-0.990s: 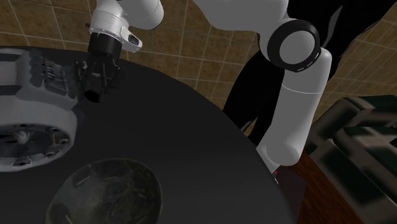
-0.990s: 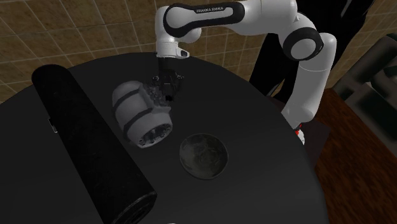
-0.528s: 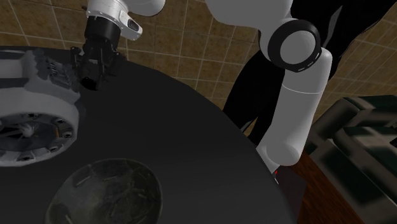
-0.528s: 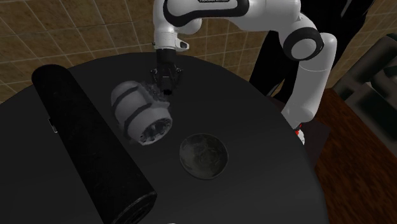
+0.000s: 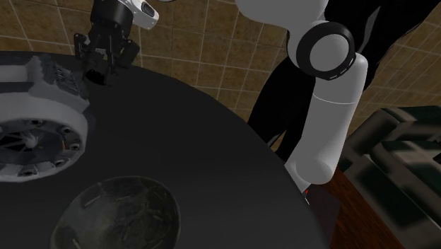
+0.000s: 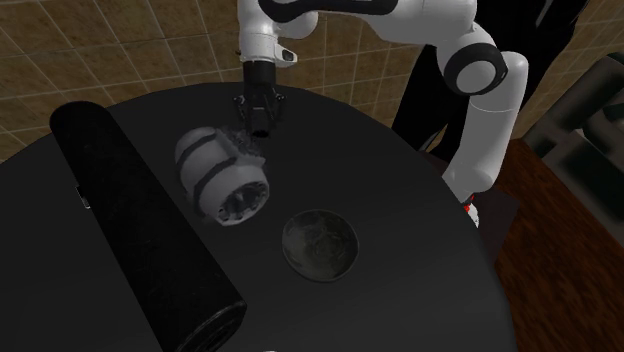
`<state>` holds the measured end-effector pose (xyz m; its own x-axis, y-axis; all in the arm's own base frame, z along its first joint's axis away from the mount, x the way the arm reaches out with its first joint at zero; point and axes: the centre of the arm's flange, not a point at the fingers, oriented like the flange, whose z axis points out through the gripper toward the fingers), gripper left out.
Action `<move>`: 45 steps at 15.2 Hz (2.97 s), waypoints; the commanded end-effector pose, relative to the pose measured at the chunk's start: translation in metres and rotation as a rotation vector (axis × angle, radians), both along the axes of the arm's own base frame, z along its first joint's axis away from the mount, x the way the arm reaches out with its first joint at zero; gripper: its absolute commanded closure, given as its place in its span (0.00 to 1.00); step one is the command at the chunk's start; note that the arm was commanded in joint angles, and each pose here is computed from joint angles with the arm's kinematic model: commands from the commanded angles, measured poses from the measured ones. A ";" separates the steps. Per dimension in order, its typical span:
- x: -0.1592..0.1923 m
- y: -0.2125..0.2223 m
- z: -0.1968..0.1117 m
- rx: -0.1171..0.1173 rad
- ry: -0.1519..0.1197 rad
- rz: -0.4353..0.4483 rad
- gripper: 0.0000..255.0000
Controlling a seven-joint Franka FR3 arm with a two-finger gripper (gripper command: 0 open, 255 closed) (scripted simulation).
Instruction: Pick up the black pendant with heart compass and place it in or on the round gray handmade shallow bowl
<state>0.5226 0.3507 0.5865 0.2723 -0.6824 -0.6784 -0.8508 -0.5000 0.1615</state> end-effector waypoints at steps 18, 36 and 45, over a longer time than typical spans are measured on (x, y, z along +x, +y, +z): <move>-0.224 0.080 0.001 0.002 -0.001 0.001 1.00; -0.262 0.093 -0.065 0.002 -0.001 0.001 1.00; -0.263 0.097 -0.066 0.002 -0.001 0.001 0.00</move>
